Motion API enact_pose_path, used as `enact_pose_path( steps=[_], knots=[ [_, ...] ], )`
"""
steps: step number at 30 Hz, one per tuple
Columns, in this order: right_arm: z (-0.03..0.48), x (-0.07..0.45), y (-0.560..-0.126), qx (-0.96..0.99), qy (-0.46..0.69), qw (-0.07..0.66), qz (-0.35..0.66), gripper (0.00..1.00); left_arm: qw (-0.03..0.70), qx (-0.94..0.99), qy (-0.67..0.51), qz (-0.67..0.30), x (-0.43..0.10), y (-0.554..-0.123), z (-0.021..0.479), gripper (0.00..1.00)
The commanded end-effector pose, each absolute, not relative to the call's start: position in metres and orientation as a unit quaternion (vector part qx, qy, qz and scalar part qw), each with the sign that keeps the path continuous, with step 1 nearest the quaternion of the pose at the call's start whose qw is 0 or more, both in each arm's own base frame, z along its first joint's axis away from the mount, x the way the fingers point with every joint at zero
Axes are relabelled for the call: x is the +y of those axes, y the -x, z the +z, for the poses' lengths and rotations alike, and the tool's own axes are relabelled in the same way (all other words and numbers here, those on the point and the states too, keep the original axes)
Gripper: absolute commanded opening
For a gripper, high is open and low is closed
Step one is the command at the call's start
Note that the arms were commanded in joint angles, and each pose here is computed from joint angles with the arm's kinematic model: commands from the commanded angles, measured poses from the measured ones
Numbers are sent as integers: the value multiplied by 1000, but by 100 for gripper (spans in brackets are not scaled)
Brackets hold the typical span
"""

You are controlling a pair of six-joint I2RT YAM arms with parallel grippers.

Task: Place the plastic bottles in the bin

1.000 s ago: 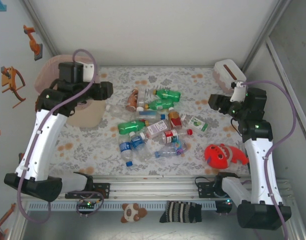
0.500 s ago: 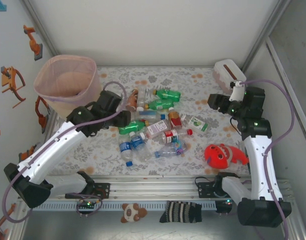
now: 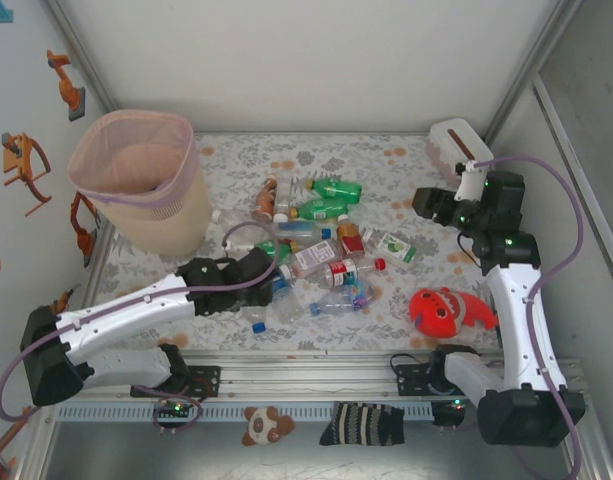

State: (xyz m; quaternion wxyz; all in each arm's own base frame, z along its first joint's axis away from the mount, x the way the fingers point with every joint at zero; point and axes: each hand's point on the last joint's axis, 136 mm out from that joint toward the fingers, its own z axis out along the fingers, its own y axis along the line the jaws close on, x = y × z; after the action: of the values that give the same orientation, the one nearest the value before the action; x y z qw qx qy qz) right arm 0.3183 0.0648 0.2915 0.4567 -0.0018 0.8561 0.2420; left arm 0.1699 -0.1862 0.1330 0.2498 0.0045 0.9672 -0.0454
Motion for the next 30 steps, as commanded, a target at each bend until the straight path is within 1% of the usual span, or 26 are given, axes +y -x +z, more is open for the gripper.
enact_pose_path(
  steps=[1,6,12,16,22,30],
  knots=[
    [289,71,-317,855,6,453,254,67,235,969,65,-41,-185,-159,116,66],
    [289,71,-317,856,7,451,253,67,209,974,81,-14,-193,-142,93,66],
    [289,71,-319,857,6,450,252,67,170,981,92,12,-194,-127,70,63],
    [287,71,-321,858,5,448,251,67,168,981,97,12,-189,-124,66,61],
    [286,71,-323,859,5,446,251,67,137,987,82,-4,-190,-116,49,57],
    [287,69,-322,860,7,448,244,67,98,993,66,-25,-201,-115,24,51]
  ],
)
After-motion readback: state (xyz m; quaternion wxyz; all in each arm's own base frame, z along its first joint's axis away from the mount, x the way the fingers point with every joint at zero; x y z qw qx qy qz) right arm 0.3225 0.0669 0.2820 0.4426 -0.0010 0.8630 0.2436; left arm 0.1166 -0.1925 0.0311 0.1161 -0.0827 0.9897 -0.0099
